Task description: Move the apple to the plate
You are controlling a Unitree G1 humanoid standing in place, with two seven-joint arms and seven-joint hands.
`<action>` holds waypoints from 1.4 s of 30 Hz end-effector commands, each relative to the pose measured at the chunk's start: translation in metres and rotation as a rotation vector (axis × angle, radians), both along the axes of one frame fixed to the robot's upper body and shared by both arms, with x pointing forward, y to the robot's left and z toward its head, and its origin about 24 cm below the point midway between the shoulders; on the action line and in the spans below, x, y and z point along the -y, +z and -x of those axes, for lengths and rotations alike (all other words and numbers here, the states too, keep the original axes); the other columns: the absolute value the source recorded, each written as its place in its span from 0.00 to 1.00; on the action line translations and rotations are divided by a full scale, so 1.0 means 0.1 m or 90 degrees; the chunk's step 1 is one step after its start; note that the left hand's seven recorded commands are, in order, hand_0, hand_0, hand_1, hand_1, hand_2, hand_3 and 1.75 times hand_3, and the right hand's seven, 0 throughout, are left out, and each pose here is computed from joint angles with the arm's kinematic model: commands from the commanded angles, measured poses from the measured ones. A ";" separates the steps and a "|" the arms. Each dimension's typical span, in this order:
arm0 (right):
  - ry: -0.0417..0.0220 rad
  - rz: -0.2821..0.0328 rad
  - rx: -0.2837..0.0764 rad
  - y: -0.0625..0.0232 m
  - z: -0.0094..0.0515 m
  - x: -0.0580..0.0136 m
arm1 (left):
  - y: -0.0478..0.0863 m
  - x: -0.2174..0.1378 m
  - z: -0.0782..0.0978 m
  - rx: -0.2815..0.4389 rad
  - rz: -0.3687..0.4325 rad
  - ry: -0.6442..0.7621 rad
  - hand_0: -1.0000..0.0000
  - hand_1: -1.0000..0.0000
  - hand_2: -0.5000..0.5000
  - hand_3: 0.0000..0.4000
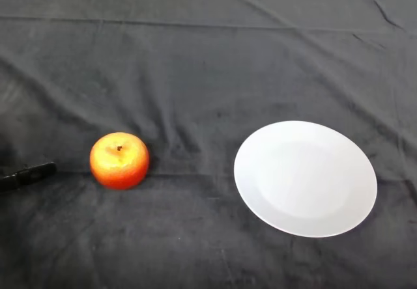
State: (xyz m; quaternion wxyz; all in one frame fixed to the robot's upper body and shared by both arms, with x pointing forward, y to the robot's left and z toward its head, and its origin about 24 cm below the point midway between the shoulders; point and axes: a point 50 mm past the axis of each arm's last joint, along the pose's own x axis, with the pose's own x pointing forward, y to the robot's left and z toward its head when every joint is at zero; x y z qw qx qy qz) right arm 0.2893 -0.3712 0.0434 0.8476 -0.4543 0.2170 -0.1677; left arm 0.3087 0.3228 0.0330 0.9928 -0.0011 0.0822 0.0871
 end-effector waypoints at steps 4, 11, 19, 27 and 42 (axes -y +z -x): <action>-0.0003 -0.018 -0.090 -0.394 0.228 -0.082 | 0.01 0.43 -0.20 0.010 -0.008 -0.114 1.00 1.00 0.50 0.00; -0.0004 -0.018 -0.090 -0.394 0.228 -0.083 | -0.02 0.60 -0.24 0.005 -0.024 -0.162 1.00 1.00 0.50 0.00; -0.0005 -0.018 -0.090 -0.393 0.229 -0.083 | -0.06 0.79 -0.26 0.004 -0.036 -0.213 1.00 1.00 0.50 0.00; -0.0005 -0.018 -0.090 -0.393 0.229 -0.083 | -0.11 1.00 -0.27 0.005 -0.050 -0.271 1.00 1.00 0.50 0.00; -0.0007 -0.019 -0.090 -0.393 0.229 -0.083 | -0.16 1.29 -0.22 0.029 -0.107 -0.368 1.00 1.00 0.50 0.00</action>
